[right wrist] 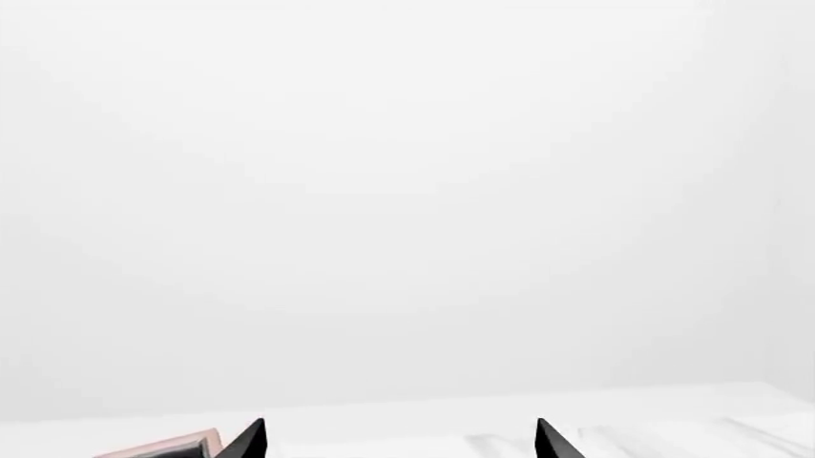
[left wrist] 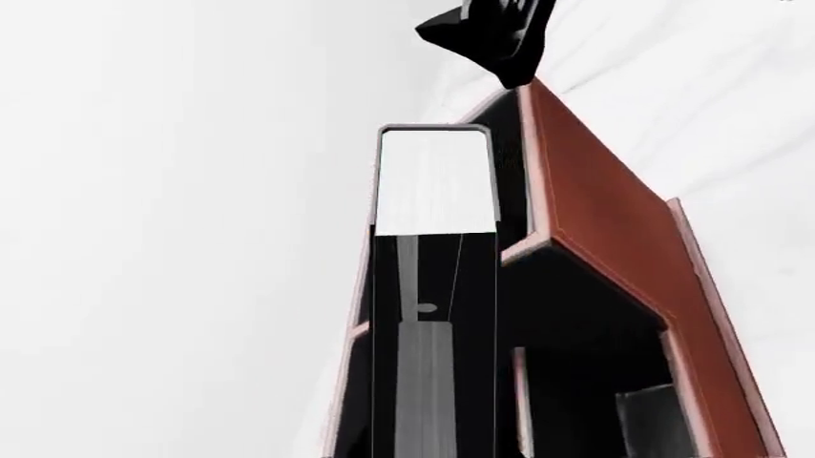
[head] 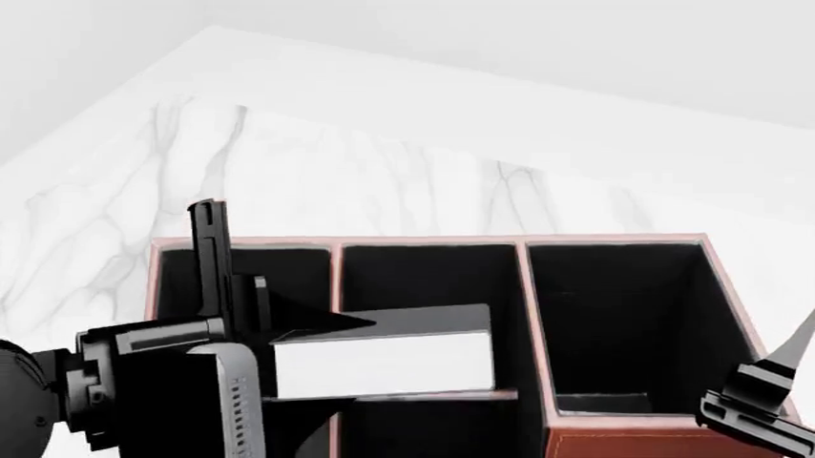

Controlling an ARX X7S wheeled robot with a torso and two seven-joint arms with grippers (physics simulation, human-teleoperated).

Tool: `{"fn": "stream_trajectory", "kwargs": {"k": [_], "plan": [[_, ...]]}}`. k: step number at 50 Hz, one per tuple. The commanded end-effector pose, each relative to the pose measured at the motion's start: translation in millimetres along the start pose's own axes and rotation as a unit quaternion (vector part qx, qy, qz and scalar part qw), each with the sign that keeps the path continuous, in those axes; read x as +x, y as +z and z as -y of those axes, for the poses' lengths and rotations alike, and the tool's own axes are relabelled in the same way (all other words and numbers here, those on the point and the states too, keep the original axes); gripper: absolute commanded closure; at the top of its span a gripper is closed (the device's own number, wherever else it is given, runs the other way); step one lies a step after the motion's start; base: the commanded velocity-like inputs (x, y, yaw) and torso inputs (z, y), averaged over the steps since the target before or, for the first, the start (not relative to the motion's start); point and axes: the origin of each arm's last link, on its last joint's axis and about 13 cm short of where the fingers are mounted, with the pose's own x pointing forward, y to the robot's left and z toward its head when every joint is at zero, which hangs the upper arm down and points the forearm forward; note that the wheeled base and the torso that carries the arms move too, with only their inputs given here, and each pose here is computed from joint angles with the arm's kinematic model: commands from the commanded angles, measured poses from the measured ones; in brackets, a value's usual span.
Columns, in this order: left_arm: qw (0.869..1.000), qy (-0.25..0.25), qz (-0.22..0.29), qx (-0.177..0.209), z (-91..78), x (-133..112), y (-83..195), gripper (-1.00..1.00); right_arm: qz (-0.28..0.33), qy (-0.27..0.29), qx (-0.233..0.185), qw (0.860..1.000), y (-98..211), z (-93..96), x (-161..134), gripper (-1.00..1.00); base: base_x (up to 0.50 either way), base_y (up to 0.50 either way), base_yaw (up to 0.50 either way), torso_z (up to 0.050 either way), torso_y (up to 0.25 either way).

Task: Pick up the book and place it in the front compartment of the caddy.

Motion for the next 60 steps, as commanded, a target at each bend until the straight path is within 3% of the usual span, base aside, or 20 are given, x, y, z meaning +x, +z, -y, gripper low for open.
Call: {"fn": "stream_trajectory", "kwargs": {"k": [1,23,44,60], "plan": [[0.999,0.037,0.032,0.025,-10.1,7.5,-1.7,1.0,0.001,0.0,-0.004,1.0,-1.8,-0.3,0.2,-1.0,0.0,0.0,0.0,0.0,0.01],[0.998,0.046,0.033,0.016,-20.9,32.1,-18.2,1.0,0.002,0.003,-0.006,1.0,-0.8,0.6,-0.5,-1.0,0.0,0.0,0.0,0.001,0.001],[0.998,-0.023,0.001,-0.057,-25.1,43.8,-34.8,1.0,0.004,-0.001,-0.01,1.0,-4.7,2.9,-1.0,-1.0,0.0,0.0,0.0,0.0,0.001],[0.991,-0.048,0.007,-0.122,-39.5,58.0,-48.4,1.0,0.018,-0.018,-0.005,1.0,3.9,13.2,-1.2,-1.0,0.0,0.0,0.0,0.001,0.001]]}}
